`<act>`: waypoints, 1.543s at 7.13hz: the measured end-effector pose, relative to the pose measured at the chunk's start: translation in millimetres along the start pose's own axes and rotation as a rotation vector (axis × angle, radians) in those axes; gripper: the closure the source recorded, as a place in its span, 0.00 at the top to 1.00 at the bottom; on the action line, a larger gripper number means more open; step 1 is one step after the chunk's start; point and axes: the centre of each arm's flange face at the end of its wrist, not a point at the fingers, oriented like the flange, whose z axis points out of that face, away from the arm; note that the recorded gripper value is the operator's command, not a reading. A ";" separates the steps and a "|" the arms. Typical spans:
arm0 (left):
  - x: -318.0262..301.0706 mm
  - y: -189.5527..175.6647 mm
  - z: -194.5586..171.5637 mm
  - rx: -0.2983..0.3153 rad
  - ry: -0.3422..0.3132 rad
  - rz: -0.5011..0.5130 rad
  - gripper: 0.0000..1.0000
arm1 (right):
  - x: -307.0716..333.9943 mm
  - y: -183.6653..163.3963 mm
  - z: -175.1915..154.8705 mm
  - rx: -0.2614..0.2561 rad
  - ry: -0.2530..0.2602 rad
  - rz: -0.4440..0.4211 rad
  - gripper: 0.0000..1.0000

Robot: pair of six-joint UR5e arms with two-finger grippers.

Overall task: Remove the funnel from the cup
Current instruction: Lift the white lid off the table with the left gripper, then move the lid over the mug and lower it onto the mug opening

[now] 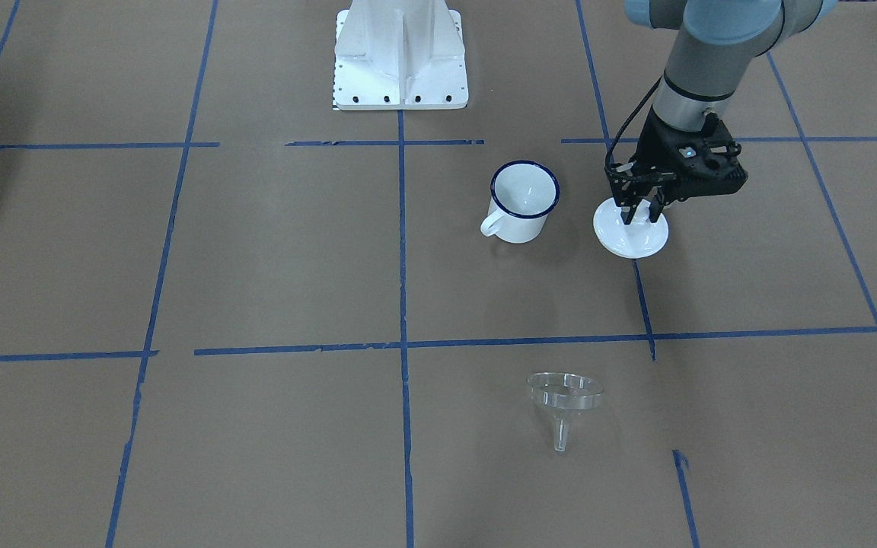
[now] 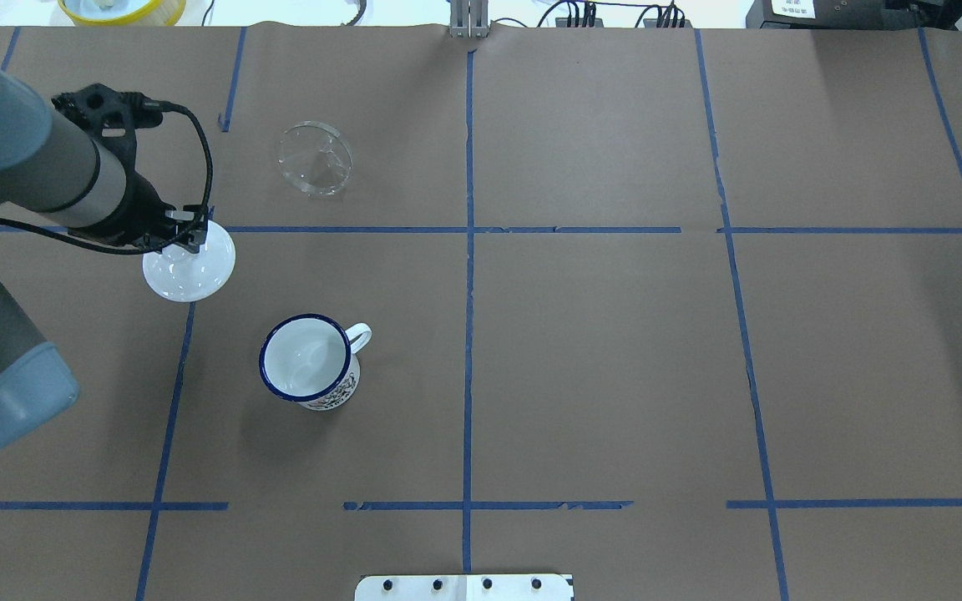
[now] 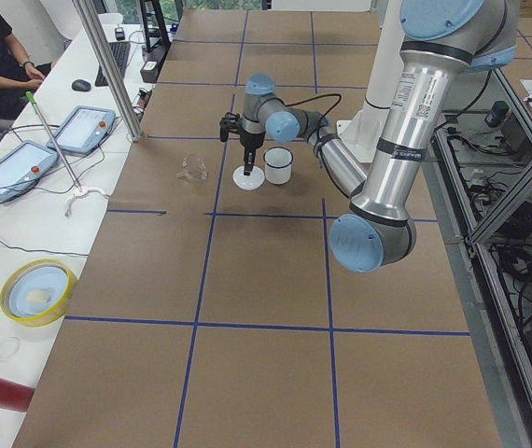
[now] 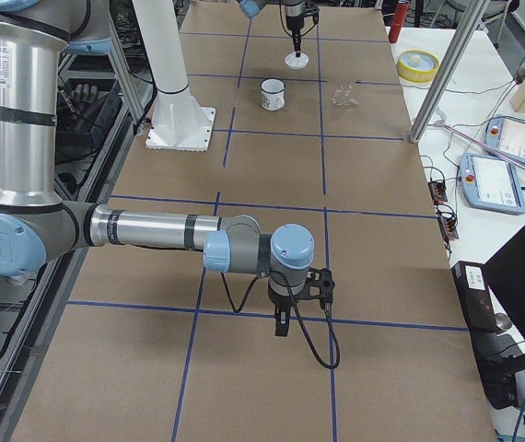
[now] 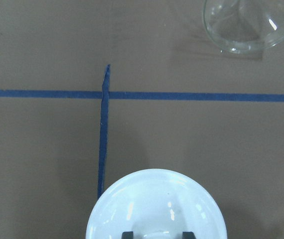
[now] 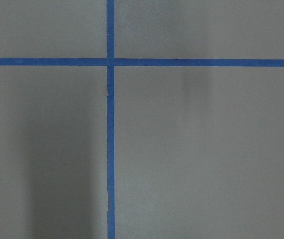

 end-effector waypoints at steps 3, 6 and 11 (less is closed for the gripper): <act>51.8 27.4 -26.8 -0.082 0.038 -0.124 0.00 | 0.1 0.1 0.1 0.000 0.000 0.000 1.00; 103.6 76.1 5.5 -0.124 0.019 -0.163 0.00 | 0.1 -0.1 0.1 0.000 0.000 0.000 1.00; 115.1 80.1 26.3 -0.123 0.013 -0.159 0.00 | 0.2 0.3 0.2 0.000 0.000 0.000 1.00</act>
